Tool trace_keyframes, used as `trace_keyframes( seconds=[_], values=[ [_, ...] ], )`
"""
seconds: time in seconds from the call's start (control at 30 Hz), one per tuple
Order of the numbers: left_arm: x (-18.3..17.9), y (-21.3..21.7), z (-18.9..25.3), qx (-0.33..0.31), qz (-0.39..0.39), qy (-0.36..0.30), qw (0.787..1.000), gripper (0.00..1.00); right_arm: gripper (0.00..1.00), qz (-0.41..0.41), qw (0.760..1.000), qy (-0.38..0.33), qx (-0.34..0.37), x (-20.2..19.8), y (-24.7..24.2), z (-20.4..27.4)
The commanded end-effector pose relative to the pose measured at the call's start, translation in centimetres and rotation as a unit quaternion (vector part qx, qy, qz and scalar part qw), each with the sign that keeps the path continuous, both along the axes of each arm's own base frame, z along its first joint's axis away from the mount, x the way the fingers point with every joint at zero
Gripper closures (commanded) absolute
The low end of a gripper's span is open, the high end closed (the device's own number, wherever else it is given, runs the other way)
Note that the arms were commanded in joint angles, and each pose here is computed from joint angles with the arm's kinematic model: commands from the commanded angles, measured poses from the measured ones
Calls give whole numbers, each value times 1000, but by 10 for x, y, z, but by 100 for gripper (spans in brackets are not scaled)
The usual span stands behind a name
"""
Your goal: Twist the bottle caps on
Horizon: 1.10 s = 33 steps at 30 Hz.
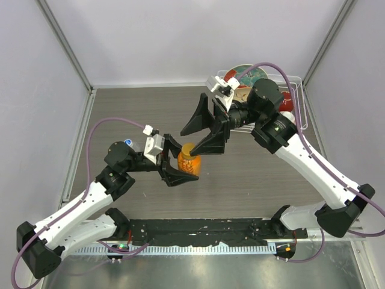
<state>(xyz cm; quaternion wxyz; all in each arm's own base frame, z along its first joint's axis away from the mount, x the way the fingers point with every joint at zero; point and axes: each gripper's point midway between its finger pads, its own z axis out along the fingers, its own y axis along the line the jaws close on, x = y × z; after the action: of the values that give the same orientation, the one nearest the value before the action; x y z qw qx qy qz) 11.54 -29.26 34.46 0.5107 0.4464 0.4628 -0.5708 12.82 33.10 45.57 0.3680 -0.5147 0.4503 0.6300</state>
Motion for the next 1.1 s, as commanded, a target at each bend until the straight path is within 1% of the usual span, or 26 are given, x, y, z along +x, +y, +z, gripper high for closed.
trace_keyframes(
  seconds=[0.0,0.27,0.57,0.77,0.9,0.97,1.03,1.07],
  values=[
    [-6,0,33,-39,-8,-33,999,100,23,44,998,-20,36,-17,-5,21],
    [-1,0,38,-49,8,-34,998,100,25,72,997,-8,20,-26,1,5],
    [-3,2,37,-50,8,-31,998,100,27,74,997,-5,18,-24,7,-1],
    [-3,3,37,-53,13,-31,998,100,31,72,997,-2,16,-24,9,-4],
    [-1,4,38,-56,20,-31,998,100,36,71,997,4,13,-24,11,-7],
    [0,5,38,-56,23,-29,998,100,43,69,998,9,10,-23,13,-8],
    [1,6,39,-59,29,-24,998,100,48,68,998,11,9,-23,14,-8],
    [2,6,39,-60,32,-23,997,100,48,69,998,10,9,-23,14,-8]
  ],
)
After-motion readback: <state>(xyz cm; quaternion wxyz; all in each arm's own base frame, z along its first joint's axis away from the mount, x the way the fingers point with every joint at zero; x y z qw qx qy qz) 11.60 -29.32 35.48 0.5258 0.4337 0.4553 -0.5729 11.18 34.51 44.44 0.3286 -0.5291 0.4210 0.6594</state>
